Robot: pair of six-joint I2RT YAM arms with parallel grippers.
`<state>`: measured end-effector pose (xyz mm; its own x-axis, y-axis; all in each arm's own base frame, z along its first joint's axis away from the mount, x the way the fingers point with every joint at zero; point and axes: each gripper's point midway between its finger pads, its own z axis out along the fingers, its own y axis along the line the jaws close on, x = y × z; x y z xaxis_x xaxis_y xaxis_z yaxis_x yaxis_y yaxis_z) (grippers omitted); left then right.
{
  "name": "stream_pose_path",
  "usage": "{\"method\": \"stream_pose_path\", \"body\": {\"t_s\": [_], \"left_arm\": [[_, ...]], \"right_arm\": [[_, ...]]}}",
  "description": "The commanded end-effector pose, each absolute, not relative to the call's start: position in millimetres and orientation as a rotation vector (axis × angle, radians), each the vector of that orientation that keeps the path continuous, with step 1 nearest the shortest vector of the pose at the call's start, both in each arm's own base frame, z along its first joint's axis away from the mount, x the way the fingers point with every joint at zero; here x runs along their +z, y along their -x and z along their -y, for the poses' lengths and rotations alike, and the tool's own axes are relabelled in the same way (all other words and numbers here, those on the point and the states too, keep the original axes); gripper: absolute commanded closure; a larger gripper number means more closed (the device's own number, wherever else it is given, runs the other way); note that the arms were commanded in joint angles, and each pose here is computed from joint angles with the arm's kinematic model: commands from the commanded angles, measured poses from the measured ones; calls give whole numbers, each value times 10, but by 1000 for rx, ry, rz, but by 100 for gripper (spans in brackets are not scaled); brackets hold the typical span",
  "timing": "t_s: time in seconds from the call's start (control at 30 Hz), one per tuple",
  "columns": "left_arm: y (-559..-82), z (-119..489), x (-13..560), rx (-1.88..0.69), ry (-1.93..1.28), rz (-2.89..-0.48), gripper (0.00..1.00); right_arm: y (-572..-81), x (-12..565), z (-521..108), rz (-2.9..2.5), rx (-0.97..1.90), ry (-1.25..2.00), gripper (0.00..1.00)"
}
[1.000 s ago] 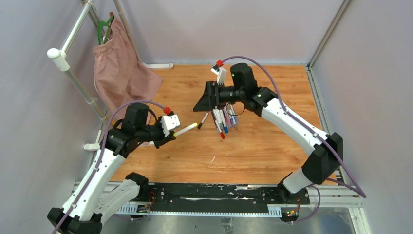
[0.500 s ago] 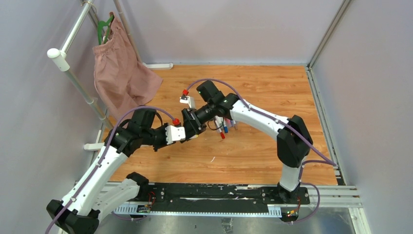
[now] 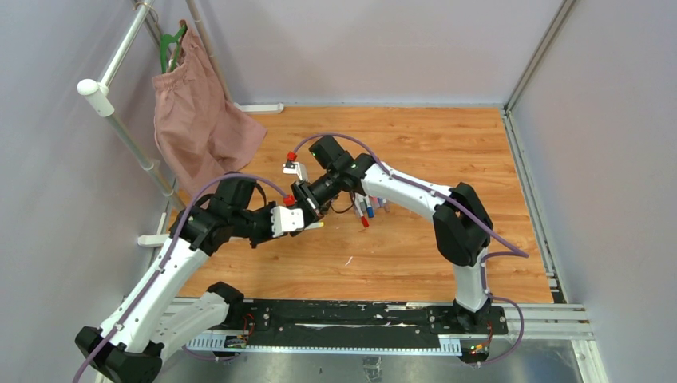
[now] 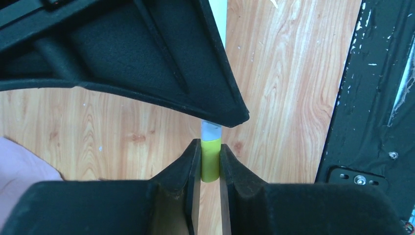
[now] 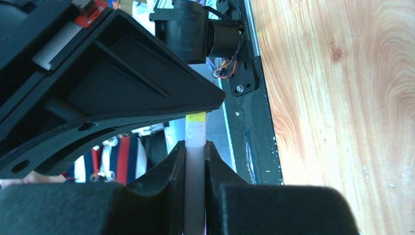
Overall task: Open the pen caps
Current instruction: Open the pen cap from the pen.
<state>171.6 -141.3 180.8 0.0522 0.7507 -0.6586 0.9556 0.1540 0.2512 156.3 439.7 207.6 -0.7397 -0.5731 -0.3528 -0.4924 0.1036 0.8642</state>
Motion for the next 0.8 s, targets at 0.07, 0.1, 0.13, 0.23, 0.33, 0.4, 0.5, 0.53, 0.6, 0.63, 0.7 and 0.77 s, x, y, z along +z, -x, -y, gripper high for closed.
{"method": "stream_pose_path", "body": {"t_s": [0.07,0.1,0.13,0.23,0.33,0.4,0.5,0.53,0.6,0.63,0.7,0.77], "left_arm": [[-1704,1460,1928,-394,-1628,-1717,83],[-1690,1464,1942,-404,-1620,-1723,73],[-1663,1473,1952,-424,-1604,-1737,61],[-1555,1502,1967,-492,-1596,-1753,45],[-1497,1546,1989,-548,-1586,-1759,43],[-1464,1566,1997,-575,-1587,-1755,43],[-1423,1593,1987,-613,-1591,-1757,45],[-1413,1600,1978,-623,-1591,-1759,46],[-1394,1623,1975,-650,-1591,-1757,48],[-1386,1637,1983,-661,-1591,-1755,51],[-1385,1657,2007,-676,-1586,-1752,59],[-1397,1661,2026,-674,-1583,-1752,71]], "right_arm": [[-1354,2134,-4353,2179,-1762,-1124,100],[-1347,2144,-4340,2177,-1771,-1131,100],[-1335,2140,-4328,2171,-1785,-1142,100],[-1296,2174,-4291,2140,-1824,-1166,100],[-1280,2191,-4260,2122,-1860,-1177,100],[-1274,2214,-4247,2108,-1887,-1176,100],[-1258,2277,-4237,2084,-1927,-1176,100],[-1255,2307,-4238,2078,-1940,-1181,100],[-1260,2332,-4249,2069,-1955,-1186,100],[-1257,2345,-4252,2065,-1959,-1187,100],[-1261,2362,-4254,2063,-1966,-1191,100],[-1260,2362,-4245,2064,-1967,-1193,100]]}}
